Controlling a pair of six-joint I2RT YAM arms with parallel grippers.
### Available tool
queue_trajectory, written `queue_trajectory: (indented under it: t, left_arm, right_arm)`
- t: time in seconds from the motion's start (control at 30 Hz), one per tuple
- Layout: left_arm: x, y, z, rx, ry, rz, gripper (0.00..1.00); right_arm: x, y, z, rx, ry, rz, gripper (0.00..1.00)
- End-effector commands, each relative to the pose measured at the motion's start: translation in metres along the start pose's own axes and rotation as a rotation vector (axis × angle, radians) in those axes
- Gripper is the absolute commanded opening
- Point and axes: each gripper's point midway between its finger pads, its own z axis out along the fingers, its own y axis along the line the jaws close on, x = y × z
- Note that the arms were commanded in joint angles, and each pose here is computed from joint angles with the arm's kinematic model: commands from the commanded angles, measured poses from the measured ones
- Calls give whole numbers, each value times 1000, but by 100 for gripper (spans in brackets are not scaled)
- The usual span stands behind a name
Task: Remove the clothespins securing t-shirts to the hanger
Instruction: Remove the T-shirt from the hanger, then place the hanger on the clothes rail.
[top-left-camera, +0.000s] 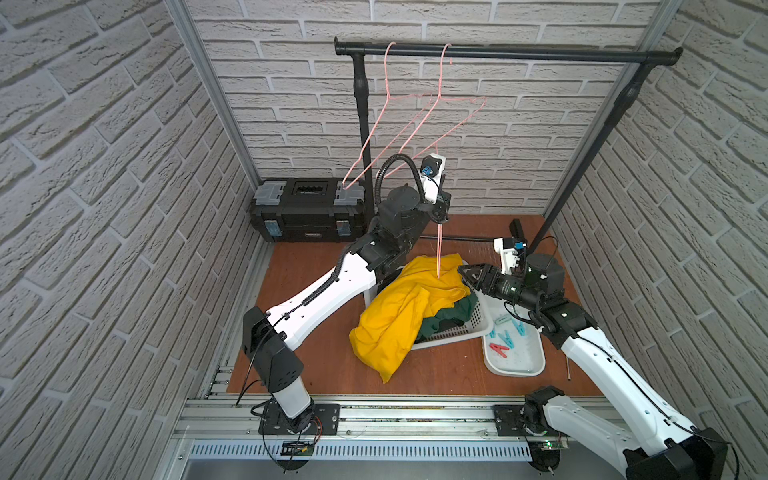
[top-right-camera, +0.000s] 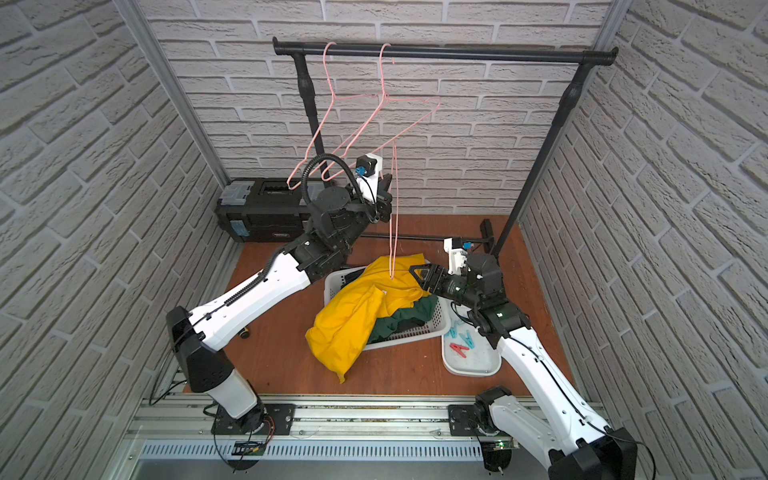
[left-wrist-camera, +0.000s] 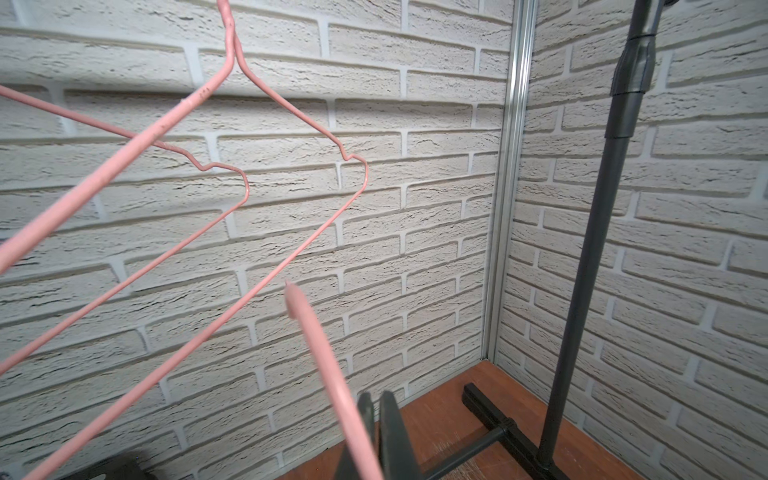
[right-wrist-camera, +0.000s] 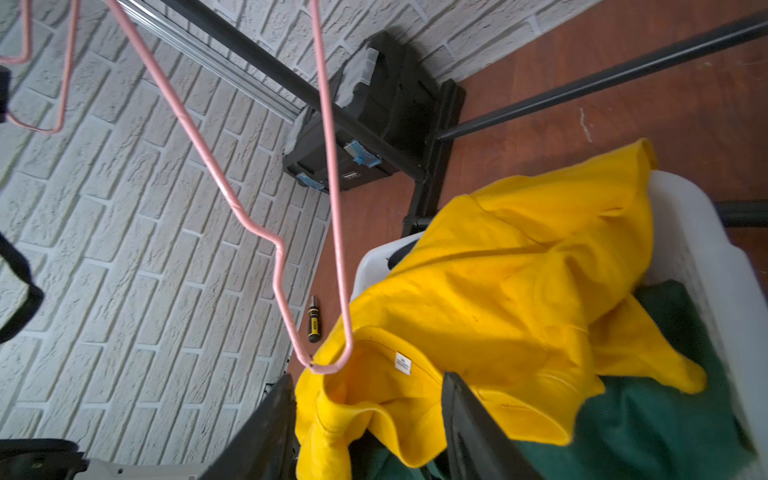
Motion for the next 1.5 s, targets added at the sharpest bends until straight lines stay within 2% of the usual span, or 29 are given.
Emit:
queue_trajectory:
  t: [0.0, 0.27, 0.7, 0.87, 1.07, 1.13, 1.17, 1.3, 1.33, 1.47]
  left_arm:
    - [-18, -5, 3, -5, -68, -48, 0]
    - [-16, -20, 9, 15, -70, -60, 0]
    - [-21, -31, 9, 37, -76, -99, 0]
    - [-21, -30, 8, 33, -75, -104, 0]
    - [-18, -28, 3, 28, -75, -110, 0]
    - [-16, -28, 1, 29, -69, -107, 2]
    - [-16, -27, 1, 29, -68, -104, 8]
    - [-10, -28, -4, 50, -51, -78, 49]
    - [-8, -29, -7, 56, -44, -71, 57]
    - [2, -22, -18, 52, 13, -51, 77]
  right_arm:
    - [-10, 31, 1, -138, -22, -5, 54]
    - [2, 43, 7, -162, 17, -38, 48]
    - [14, 20, 25, -87, 61, -66, 43]
    - [15, 21, 28, -104, 63, -61, 30]
    - [13, 22, 26, -109, 43, -53, 6]
    - [13, 22, 26, -114, 39, -41, 3]
    - [13, 21, 26, -115, 36, -35, 3]
    - [11, 22, 25, -112, 26, -30, 3]
    - [10, 22, 25, -106, 25, -34, 3]
    - [2, 23, 21, -90, 6, -45, 3]
